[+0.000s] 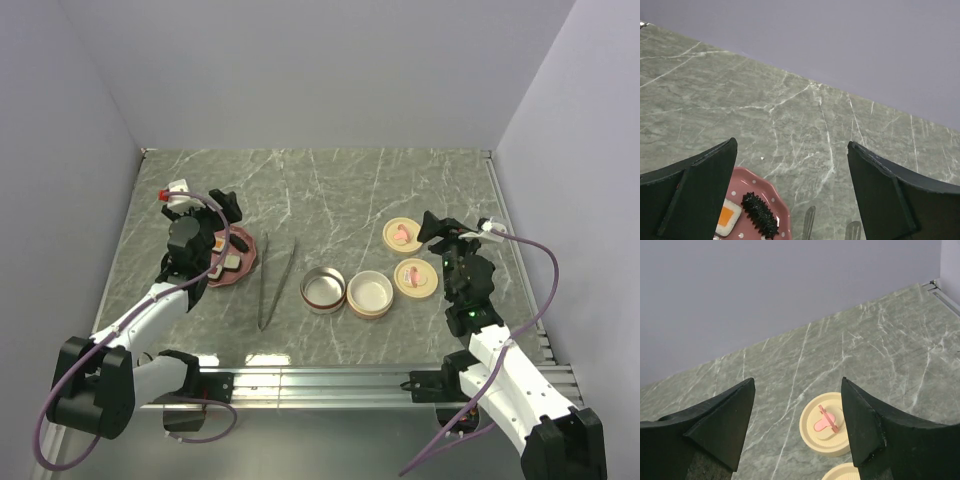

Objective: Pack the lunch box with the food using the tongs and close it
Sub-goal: Grab the clamp with the left arm

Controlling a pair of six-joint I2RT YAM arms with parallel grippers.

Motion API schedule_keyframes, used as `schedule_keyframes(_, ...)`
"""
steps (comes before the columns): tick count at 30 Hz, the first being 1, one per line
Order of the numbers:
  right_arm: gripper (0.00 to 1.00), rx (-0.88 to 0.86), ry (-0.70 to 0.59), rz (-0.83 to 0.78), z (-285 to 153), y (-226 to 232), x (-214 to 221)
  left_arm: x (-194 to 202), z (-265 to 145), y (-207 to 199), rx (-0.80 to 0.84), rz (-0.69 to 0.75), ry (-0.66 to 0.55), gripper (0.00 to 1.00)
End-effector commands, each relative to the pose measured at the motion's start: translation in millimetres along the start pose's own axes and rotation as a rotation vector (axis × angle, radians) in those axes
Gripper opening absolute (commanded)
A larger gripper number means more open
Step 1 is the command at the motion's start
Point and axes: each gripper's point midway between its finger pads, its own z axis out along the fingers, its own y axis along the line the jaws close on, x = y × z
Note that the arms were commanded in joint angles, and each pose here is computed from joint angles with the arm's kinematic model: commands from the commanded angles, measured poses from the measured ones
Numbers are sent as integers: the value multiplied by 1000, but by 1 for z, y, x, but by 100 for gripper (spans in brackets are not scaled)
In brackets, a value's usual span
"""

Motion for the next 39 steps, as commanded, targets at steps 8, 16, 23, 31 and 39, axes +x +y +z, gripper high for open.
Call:
schedule_keyframes(8, 77, -16, -18, 6, 1, 5, -6, -3, 1, -20, -16, 55, 0, 99)
schedule_keyframes(16, 77, -29, -5, 8, 2, 7, -3, 34, -14, -33, 26, 14, 120, 97)
schedule_keyframes(23, 77, -57, 7, 20, 4, 14, 0, 75, -44, -45, 25, 33, 230, 95)
schedule_keyframes(31, 77, -102, 7, 39, -4, 19, 1, 110, -101, -58, 89, -30, 316, 95)
schedule_keyframes(39, 77, -132, -6, 52, -14, 21, -3, 170, -144, -61, 38, 12, 472, 95)
